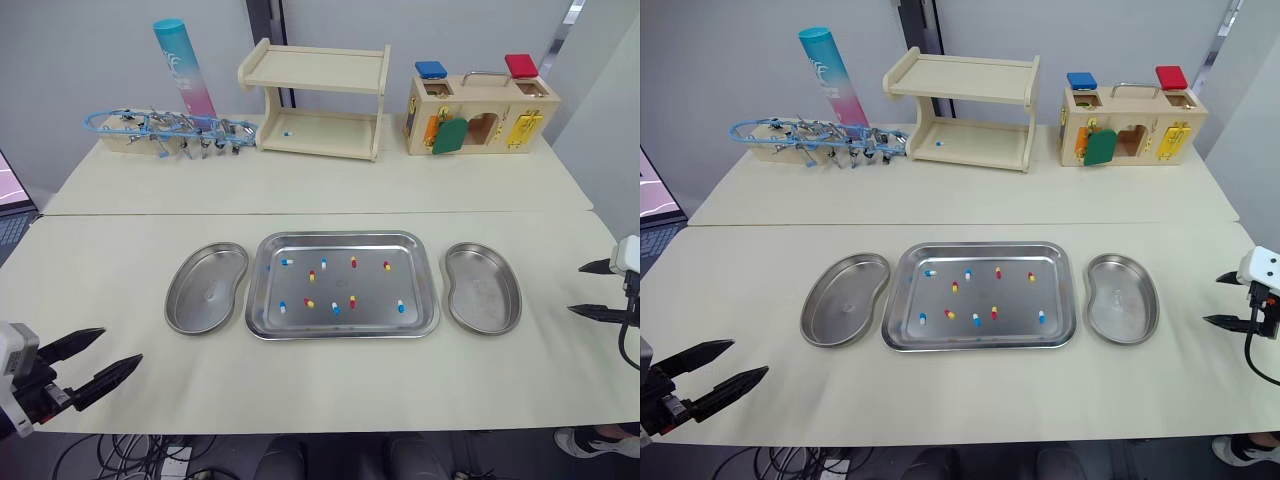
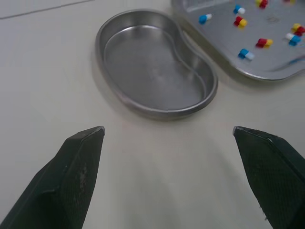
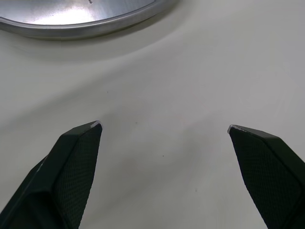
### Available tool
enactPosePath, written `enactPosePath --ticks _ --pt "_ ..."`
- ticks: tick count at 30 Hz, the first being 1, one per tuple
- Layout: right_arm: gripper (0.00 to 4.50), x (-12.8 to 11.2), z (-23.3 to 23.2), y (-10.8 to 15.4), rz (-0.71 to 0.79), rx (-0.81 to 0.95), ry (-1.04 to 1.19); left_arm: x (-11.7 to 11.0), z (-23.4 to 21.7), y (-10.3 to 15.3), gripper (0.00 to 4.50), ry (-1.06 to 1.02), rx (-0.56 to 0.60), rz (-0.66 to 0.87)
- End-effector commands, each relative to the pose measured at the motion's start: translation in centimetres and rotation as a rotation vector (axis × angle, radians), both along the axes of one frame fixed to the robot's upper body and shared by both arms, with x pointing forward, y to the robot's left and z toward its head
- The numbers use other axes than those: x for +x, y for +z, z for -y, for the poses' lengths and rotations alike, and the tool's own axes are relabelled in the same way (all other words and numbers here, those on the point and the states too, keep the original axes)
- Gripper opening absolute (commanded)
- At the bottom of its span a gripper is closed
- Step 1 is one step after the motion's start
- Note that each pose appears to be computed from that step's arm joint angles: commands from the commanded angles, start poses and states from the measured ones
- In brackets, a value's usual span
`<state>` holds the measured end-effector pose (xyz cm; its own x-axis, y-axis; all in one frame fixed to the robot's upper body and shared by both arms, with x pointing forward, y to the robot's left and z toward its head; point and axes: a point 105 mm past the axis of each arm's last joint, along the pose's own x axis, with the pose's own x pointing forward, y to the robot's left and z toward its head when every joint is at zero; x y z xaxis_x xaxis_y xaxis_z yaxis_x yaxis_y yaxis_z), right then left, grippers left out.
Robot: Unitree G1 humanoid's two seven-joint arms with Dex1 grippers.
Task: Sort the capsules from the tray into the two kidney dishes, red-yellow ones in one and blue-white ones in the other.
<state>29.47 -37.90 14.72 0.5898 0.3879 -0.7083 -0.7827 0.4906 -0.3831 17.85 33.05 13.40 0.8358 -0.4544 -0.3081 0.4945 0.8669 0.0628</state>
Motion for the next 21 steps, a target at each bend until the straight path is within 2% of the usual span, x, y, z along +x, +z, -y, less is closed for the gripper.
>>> enactPosePath --ticks 1,9,21 --pt "4.5 0.1 0.1 0.9 0.035 -0.006 0.008 0.2 0.7 0.9 4.47 -0.007 0.015 0.029" --pt "4.5 -0.3 0.3 1.2 0.04 -0.005 0.011 1.2 1.7 1.1 4.47 -0.019 0.013 0.033" --pt "4.5 -1.9 -4.4 2.8 0.086 0.105 0.181 0.9 0.7 -0.4 4.47 -0.022 -0.002 0.013"
